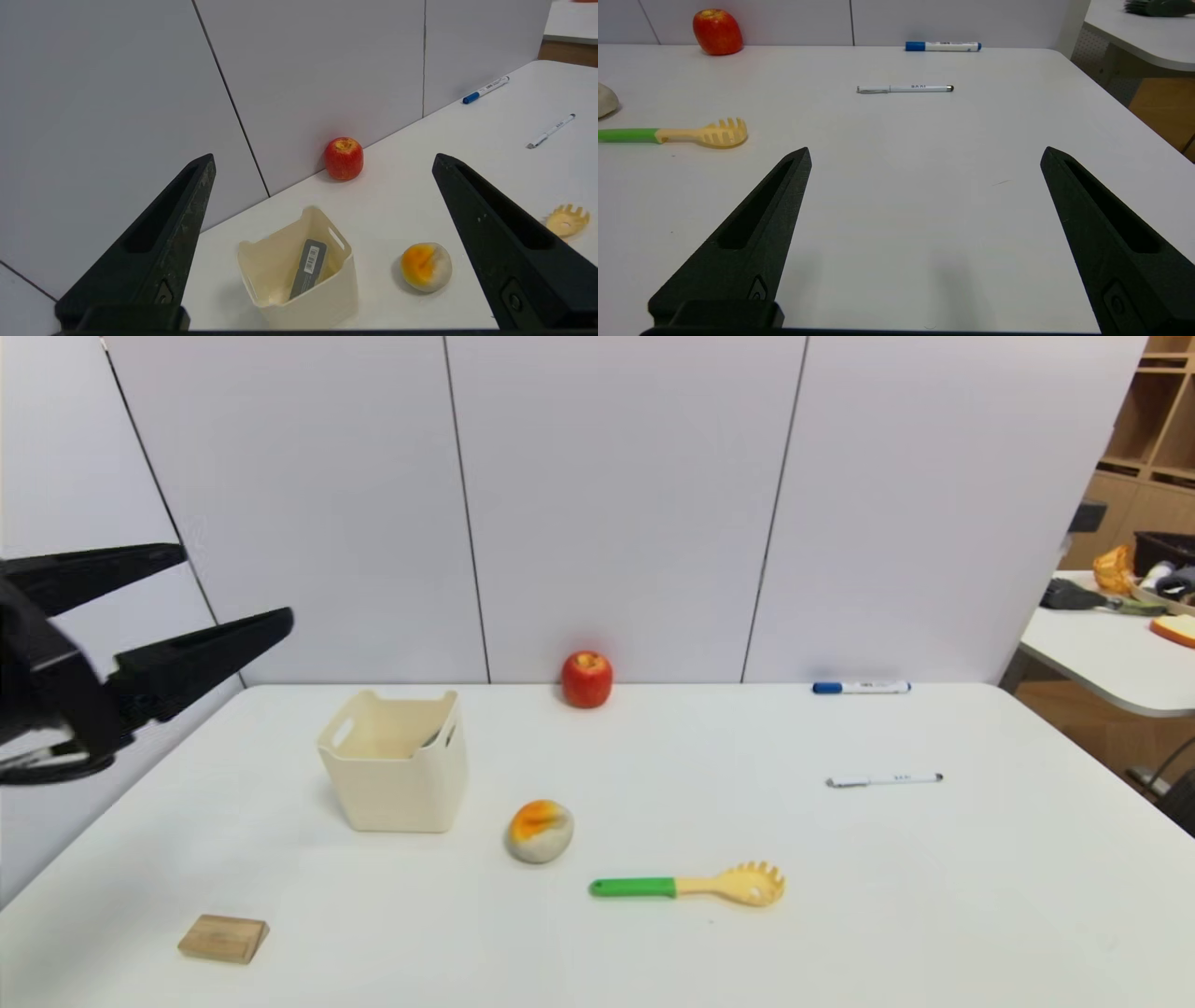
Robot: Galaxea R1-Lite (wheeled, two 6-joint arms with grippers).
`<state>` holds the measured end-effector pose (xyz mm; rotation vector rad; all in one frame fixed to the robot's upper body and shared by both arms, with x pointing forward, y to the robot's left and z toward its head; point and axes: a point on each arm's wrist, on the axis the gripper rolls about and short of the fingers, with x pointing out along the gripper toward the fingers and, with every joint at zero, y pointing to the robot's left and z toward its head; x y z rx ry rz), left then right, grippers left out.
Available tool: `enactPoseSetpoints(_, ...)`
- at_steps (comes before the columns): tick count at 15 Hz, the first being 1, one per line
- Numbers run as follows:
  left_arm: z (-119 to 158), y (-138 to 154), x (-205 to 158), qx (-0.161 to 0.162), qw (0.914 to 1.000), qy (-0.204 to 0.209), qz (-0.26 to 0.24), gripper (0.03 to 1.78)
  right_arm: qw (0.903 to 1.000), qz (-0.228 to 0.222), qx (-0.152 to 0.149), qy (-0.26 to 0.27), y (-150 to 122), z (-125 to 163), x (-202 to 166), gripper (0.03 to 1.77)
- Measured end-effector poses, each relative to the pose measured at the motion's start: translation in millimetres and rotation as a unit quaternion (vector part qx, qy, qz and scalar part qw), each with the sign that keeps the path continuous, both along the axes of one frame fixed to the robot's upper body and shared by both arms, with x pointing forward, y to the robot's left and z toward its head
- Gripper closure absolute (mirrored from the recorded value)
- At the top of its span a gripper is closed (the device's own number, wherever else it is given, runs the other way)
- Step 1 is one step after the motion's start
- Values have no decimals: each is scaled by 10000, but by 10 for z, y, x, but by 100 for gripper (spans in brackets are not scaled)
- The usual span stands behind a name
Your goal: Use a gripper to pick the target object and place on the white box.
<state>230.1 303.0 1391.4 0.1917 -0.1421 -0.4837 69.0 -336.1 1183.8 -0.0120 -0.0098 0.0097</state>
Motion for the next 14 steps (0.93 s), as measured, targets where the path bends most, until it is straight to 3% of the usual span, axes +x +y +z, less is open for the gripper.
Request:
enactPoseSetpoints(7, -567, 188, -1019, -77, 9984, -521, 220, 13, 10000, 2, 0, -2, 0, 0, 0, 10)
enactPoseSetpoints(14, -1350, 235, -1345, -124, 9940, -300, 1047, 12, 10000, 2, 2, -2, 0, 0, 0, 10)
